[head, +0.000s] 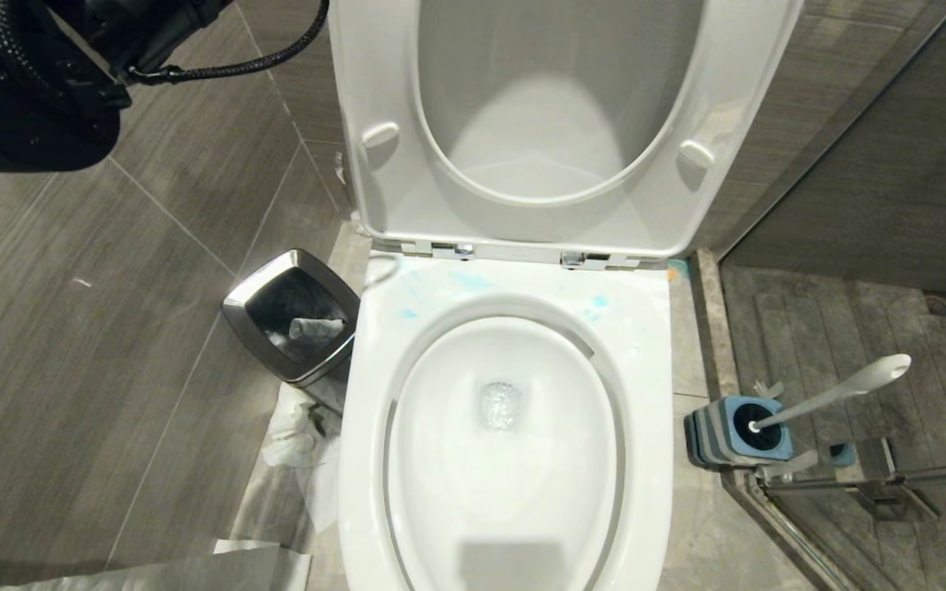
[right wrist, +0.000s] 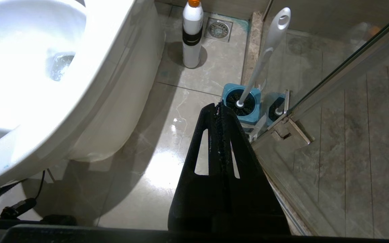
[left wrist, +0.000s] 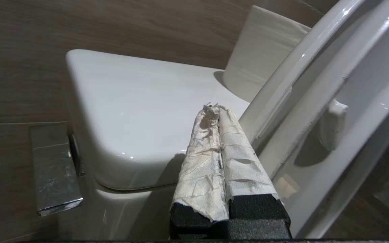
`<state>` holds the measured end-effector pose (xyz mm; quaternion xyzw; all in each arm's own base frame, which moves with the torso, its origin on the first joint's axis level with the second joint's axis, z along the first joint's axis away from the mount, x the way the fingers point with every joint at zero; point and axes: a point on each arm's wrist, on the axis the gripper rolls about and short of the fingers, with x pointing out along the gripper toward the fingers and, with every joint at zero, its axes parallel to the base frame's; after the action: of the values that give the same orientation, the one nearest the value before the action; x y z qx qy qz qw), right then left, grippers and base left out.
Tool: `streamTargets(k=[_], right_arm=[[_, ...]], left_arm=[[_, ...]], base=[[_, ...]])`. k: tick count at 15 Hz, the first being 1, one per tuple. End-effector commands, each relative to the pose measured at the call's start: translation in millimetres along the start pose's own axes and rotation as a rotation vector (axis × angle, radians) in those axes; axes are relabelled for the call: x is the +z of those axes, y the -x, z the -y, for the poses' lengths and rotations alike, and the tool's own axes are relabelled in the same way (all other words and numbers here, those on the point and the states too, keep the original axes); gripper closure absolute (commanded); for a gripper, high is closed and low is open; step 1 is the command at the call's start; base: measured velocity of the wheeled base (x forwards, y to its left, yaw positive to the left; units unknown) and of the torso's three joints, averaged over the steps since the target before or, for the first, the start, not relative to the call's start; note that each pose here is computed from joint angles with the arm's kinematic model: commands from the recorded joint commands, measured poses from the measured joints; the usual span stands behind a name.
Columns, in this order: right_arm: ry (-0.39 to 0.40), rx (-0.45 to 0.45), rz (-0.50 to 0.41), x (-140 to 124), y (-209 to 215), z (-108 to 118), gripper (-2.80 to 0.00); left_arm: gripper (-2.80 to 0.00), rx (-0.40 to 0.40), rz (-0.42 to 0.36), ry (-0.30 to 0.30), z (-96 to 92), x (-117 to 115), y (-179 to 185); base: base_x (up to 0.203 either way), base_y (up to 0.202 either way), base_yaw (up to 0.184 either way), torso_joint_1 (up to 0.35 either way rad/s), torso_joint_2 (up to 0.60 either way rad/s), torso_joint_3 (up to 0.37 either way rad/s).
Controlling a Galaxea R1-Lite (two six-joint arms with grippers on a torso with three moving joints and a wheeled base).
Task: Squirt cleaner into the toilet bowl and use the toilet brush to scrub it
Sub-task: Close the toilet lid
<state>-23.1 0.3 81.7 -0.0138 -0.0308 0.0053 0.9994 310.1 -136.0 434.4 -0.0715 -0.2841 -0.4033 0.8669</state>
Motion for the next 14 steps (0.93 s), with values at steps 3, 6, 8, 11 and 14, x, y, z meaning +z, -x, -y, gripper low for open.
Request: streamTargets(k=[3, 6, 8, 11, 14], right_arm=[[0.000, 0.000, -0.025, -7, -2, 0, 0.00], [0.000, 0.001, -0.025, -7, -2, 0, 0.00], [0.000, 0.001, -0.025, -7, -2, 0, 0.00], [0.000, 0.001, -0.025, -7, -2, 0, 0.00], [0.000, 0.001, -0.025, -7, -2, 0, 0.00]], left_arm=[[0.00, -0.223, -0.047, 0.010, 5.1, 7, 7], [0.00, -0.294, -0.093, 0.059, 7.7, 2, 13], [0.00, -0.296, -0.100, 0.065, 9.1, 4, 16], [0.00, -0.285, -0.139, 0.082, 7.6, 3, 29], [0.00, -0.285, -0.196, 0.104, 9.2, 10, 55]], base=[[0.000, 0.000, 0.000, 0.000, 0.00, 0.000], [0.000, 0.000, 0.000, 0.000, 0.00, 0.000], [0.000, 0.000, 0.000, 0.000, 0.00, 0.000], [0.000, 0.000, 0.000, 0.000, 0.00, 0.000], [0.000, 0.000, 0.000, 0.000, 0.00, 0.000]])
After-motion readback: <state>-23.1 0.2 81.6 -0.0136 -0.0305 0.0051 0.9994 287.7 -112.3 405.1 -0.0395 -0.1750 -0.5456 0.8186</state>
